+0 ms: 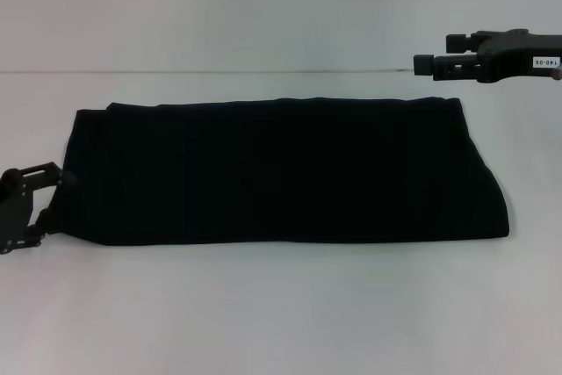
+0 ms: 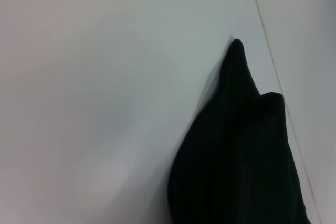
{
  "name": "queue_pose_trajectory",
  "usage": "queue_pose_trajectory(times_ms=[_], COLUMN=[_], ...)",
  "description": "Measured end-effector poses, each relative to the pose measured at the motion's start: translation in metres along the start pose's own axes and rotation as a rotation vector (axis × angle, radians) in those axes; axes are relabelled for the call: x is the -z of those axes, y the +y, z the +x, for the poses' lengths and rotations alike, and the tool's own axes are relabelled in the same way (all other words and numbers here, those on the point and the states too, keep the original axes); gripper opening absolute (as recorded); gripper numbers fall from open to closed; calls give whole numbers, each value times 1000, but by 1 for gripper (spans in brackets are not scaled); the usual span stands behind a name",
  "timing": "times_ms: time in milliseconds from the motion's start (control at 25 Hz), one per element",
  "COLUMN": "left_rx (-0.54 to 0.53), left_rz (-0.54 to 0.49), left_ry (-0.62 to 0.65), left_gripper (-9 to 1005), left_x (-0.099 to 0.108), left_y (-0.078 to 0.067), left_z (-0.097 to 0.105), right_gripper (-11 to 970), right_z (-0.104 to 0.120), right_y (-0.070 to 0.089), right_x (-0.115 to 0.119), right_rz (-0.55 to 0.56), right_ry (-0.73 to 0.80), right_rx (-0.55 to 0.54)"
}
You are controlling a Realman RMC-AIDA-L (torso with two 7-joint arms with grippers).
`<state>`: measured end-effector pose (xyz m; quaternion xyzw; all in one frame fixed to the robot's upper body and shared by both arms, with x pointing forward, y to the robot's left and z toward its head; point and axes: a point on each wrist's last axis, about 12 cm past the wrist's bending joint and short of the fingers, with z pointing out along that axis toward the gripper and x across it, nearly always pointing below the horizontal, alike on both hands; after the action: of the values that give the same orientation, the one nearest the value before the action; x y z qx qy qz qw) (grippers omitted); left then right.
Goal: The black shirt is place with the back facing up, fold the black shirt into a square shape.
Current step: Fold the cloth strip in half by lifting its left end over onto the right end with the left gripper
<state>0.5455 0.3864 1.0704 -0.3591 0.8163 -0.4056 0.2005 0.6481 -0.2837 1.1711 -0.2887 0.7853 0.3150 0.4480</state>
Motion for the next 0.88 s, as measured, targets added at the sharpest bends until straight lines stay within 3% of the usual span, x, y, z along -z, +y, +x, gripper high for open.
queue_pose_trajectory(times_ms=[160,880], left_rx=[-11,-120], left_rz=[-14,-59], left_ry=[4,5], left_gripper=[900,178], left_x=[1,3], left_y=[3,11], left_z=[1,1], right_gripper=[932,927], right_z=[-1,0], right_y=[0,1], right_x=[0,-1], right_rz=[0,-3], right_ry=[0,1], right_rx=[1,2])
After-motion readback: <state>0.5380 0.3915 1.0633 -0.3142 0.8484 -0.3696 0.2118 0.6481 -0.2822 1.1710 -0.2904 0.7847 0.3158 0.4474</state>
